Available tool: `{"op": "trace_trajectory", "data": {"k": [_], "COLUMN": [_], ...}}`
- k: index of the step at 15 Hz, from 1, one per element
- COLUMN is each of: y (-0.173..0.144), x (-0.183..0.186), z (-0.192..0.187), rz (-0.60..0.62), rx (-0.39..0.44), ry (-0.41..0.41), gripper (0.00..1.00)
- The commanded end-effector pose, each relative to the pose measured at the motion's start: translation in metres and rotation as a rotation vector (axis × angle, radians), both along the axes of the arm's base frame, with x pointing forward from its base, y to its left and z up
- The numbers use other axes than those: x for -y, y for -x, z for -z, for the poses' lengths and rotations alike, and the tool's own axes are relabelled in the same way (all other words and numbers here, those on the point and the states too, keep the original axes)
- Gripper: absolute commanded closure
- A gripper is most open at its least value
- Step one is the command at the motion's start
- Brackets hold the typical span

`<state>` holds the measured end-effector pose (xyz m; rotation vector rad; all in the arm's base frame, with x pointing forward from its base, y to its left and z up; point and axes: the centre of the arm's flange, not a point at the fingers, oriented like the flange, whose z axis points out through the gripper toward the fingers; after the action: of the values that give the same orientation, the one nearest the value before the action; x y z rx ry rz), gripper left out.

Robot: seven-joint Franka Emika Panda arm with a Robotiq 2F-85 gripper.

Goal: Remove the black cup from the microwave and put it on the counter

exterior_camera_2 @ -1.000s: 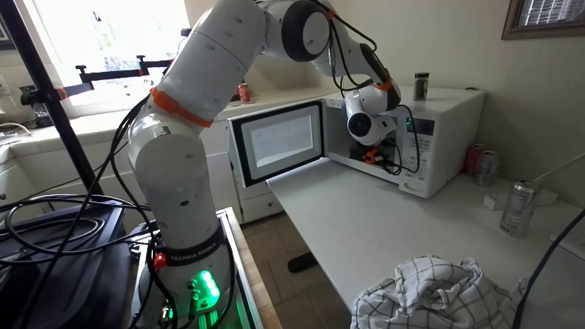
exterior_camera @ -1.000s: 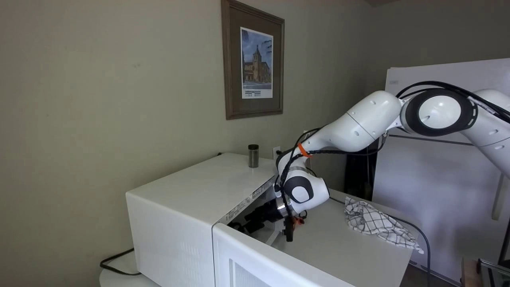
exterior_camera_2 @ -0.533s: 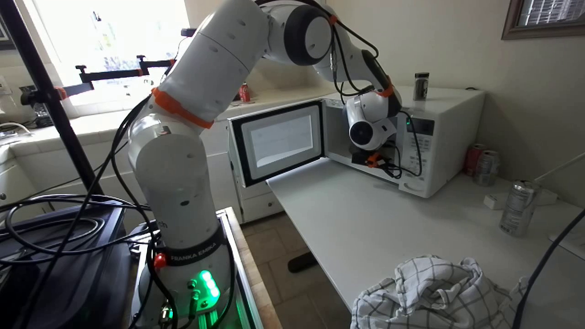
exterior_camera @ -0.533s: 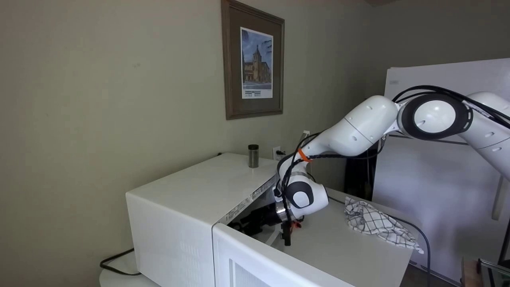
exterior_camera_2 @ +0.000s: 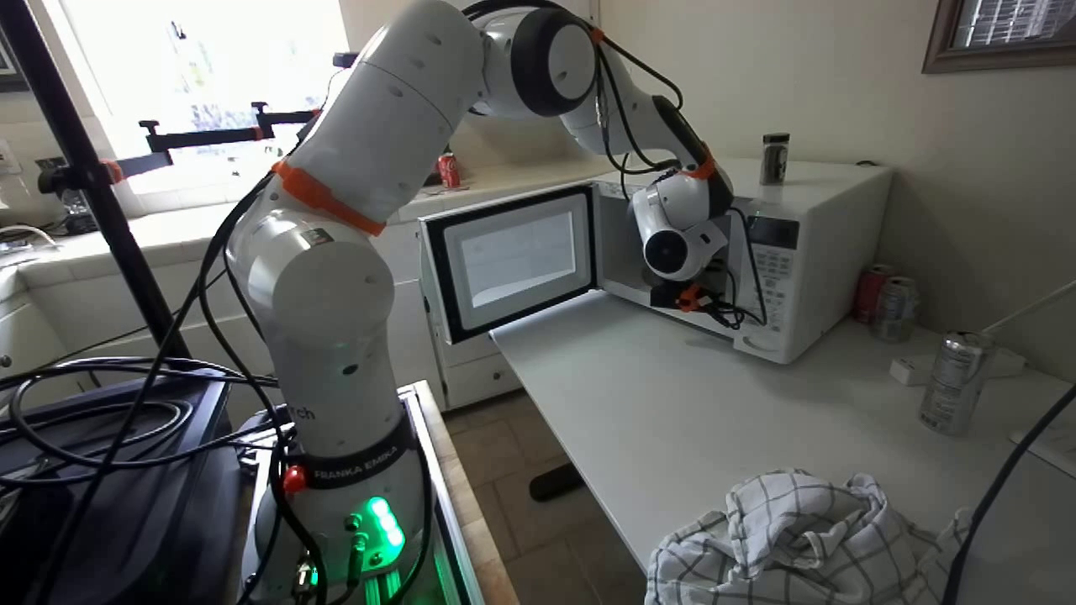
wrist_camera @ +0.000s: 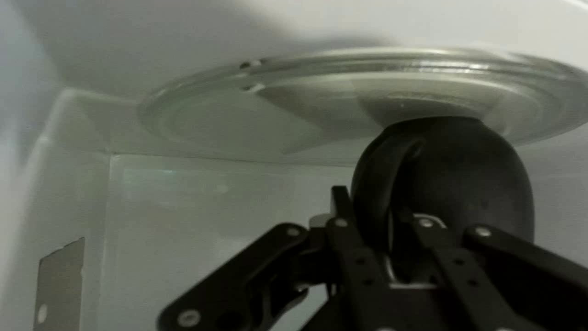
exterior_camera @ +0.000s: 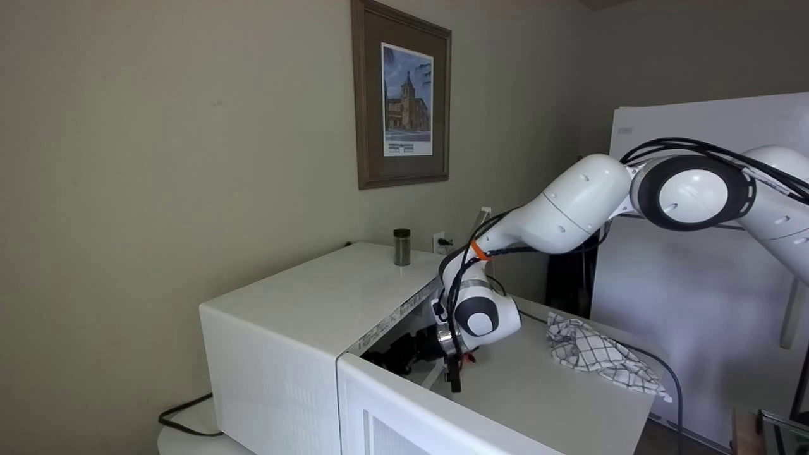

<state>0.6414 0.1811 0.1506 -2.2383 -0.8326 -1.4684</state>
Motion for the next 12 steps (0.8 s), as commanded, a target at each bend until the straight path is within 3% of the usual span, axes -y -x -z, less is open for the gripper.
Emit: {"op": "trace_trajectory", "data": {"k": [1,2,12], "y": [0.004,0.005,0.015], "x": [-0.005,-0.005,-0.002], "z": [0.006,0.006,-0.001], "rz": [-0.042,-0.051,-0.027], "rx": [0.043,0.047,0.032], "ry": [0.019,0.017,-0.021], "gripper": [0.99,0.95,0.96]}}
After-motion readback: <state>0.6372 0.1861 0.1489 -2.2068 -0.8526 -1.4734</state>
